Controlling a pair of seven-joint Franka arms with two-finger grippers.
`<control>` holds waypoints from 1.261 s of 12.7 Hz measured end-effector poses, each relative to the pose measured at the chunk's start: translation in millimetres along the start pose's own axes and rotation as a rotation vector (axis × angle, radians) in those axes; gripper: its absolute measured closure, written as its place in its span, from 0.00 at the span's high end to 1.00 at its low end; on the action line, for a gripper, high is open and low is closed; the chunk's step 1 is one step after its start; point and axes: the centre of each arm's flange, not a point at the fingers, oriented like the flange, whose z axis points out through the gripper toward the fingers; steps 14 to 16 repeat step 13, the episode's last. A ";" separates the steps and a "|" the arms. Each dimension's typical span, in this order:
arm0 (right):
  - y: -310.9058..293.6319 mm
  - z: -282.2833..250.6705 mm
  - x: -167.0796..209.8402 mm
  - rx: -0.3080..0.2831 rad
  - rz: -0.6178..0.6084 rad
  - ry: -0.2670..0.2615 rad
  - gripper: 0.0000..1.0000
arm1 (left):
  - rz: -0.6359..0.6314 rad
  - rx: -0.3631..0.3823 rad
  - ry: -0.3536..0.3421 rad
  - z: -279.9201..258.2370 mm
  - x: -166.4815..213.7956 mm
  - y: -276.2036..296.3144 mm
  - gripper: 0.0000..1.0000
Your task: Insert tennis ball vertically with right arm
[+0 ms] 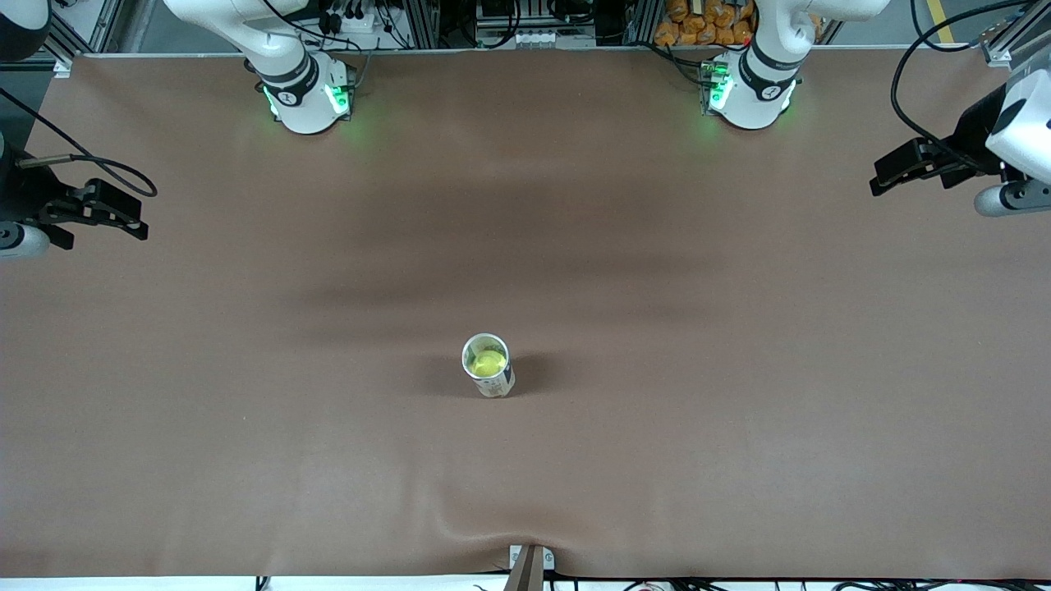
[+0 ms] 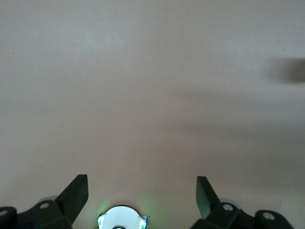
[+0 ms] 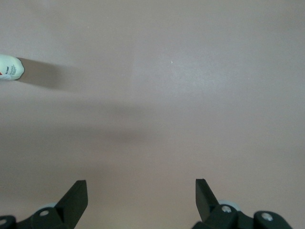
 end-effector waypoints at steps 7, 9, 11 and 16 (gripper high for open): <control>7.2 0.5 -1.1 0.004 0.011 -0.003 1.00 | 0.050 0.034 0.019 -4.0 -1.5 17.0 1.00; 6.1 0.6 -1.0 0.004 0.009 -0.003 1.00 | 0.052 0.037 0.021 -4.5 -1.7 19.0 1.00; 6.2 0.6 -1.0 0.004 0.010 -0.003 1.00 | 0.050 0.036 0.026 -6.8 -1.6 18.2 1.00; 6.1 0.6 -1.0 0.004 0.010 -0.004 1.00 | 0.050 0.036 0.027 -7.1 -1.5 18.4 1.00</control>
